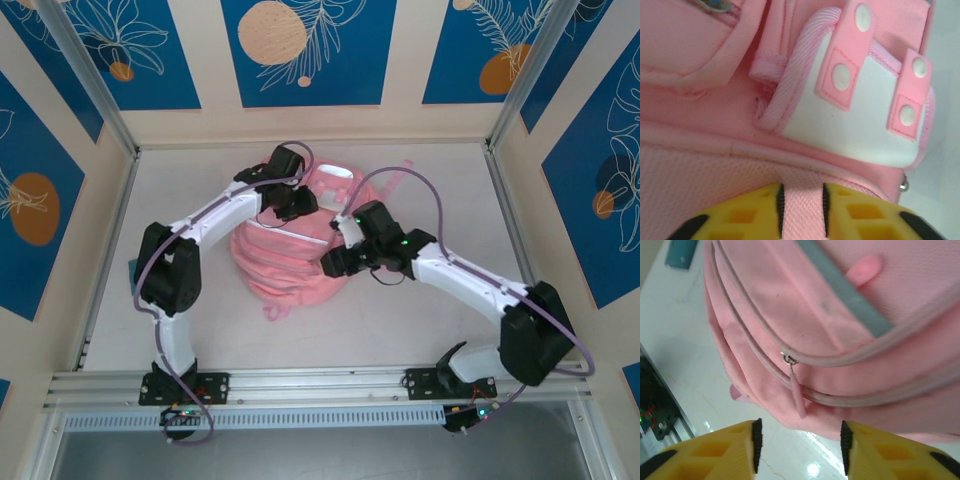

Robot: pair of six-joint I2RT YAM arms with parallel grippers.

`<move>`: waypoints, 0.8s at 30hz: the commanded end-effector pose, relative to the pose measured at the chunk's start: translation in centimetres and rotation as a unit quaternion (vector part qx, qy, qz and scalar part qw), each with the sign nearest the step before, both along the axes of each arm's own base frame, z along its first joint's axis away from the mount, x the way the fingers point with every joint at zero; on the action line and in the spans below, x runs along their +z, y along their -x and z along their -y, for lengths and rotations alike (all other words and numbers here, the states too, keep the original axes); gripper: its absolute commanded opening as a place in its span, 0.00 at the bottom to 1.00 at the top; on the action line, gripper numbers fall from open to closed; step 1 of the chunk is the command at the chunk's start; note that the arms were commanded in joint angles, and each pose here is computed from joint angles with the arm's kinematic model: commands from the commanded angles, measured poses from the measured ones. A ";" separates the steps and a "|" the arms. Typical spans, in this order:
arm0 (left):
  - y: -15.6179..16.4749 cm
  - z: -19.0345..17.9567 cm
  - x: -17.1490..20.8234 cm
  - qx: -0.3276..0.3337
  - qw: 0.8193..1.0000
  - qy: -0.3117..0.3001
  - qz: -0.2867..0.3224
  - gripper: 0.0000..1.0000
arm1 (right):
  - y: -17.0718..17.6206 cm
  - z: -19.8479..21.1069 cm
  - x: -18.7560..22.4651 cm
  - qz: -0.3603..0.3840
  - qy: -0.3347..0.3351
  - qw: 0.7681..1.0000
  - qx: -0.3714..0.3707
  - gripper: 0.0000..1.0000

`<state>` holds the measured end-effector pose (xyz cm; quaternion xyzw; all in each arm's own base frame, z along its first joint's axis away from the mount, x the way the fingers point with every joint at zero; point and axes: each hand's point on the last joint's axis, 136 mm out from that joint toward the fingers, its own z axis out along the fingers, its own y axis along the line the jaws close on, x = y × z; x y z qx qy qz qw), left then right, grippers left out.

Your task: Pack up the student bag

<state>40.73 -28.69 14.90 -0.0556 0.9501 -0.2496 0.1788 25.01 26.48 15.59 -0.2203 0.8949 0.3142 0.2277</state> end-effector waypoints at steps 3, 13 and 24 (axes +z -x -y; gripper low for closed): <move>2.3 -2.1 4.0 0.003 0.999 0.001 0.033 0.45 | -0.2 2.1 2.3 -0.032 -0.067 0.995 -0.071 0.65; 10.1 -4.5 4.1 0.002 0.993 -0.104 0.049 0.60 | -1.9 5.0 3.9 -0.044 -0.060 0.985 -0.157 0.91; 15.7 0.2 0.8 -0.009 0.992 -0.118 0.044 0.61 | -3.4 8.4 2.0 -0.058 -0.022 0.965 -0.255 0.99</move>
